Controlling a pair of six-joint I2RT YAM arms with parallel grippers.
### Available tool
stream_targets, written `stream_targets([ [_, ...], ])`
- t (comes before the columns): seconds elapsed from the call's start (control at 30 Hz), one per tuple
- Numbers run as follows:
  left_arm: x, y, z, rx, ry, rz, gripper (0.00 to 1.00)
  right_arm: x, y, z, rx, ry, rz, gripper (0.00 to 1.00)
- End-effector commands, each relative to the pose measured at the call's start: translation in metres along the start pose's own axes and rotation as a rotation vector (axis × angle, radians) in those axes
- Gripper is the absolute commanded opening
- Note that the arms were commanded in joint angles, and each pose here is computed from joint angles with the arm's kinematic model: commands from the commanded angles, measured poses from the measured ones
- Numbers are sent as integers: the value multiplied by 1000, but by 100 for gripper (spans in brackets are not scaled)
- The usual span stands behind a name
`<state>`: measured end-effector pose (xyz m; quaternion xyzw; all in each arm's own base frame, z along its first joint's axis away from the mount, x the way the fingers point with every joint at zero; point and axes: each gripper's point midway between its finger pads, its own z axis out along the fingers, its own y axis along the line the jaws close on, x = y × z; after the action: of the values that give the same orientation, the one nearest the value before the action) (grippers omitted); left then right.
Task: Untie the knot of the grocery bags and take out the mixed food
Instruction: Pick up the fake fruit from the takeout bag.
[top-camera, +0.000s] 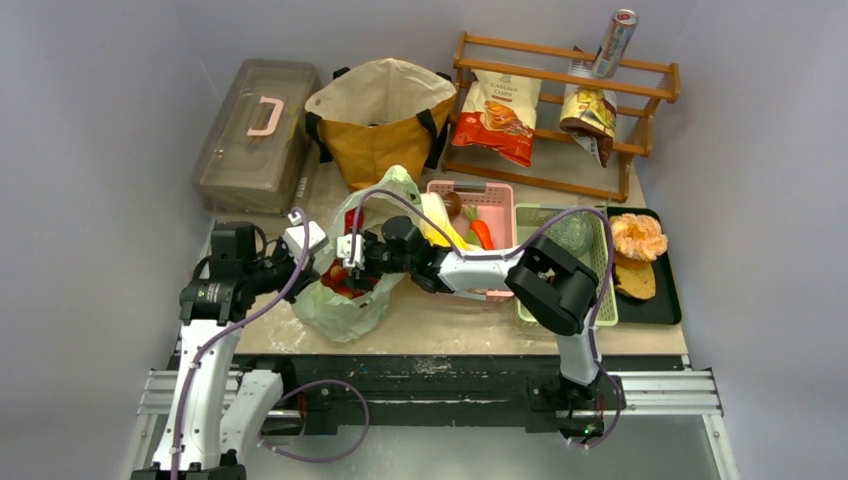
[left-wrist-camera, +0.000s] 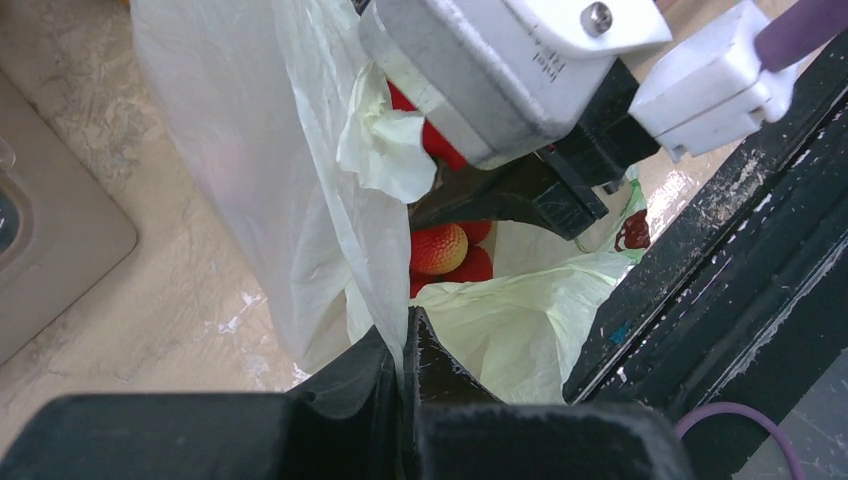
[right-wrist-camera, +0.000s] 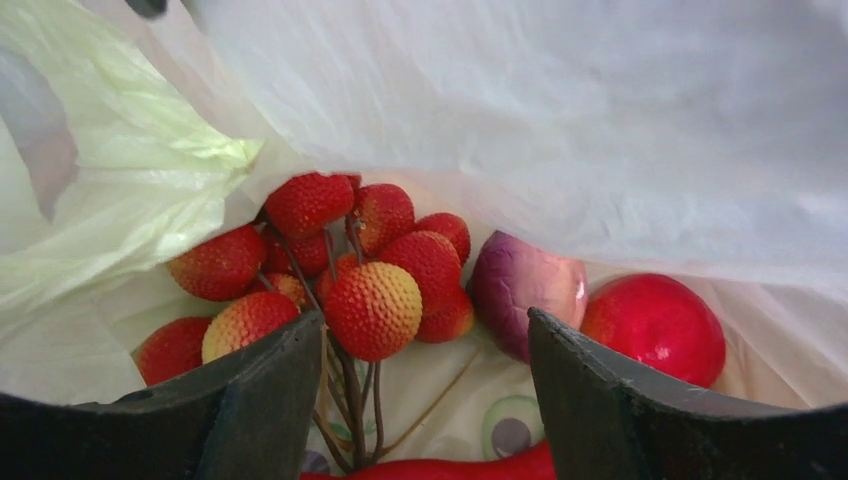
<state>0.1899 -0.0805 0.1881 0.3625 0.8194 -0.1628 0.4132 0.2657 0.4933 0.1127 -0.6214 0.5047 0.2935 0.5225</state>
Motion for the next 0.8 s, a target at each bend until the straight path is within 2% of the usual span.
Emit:
stream_targets([
  [0.0, -21, 4, -4, -3, -61, 60, 0, -16, -1, 11, -49, -34, 24, 70],
  [0.5, -25, 13, -1, -12, -50, 54, 0, 28, 19, 34, -68, 53, 62, 66],
  [0.53, -25, 14, 0, -10, -49, 53, 0, 29, 21, 36, -70, 54, 62, 64],
  [0.67, -26, 14, -1, -14, -45, 55, 0, 31, 26, 37, -58, 53, 73, 39],
  [0.77, -25, 14, -1, -16, -43, 53, 0, 14, 18, 31, -32, 14, 72, 23],
])
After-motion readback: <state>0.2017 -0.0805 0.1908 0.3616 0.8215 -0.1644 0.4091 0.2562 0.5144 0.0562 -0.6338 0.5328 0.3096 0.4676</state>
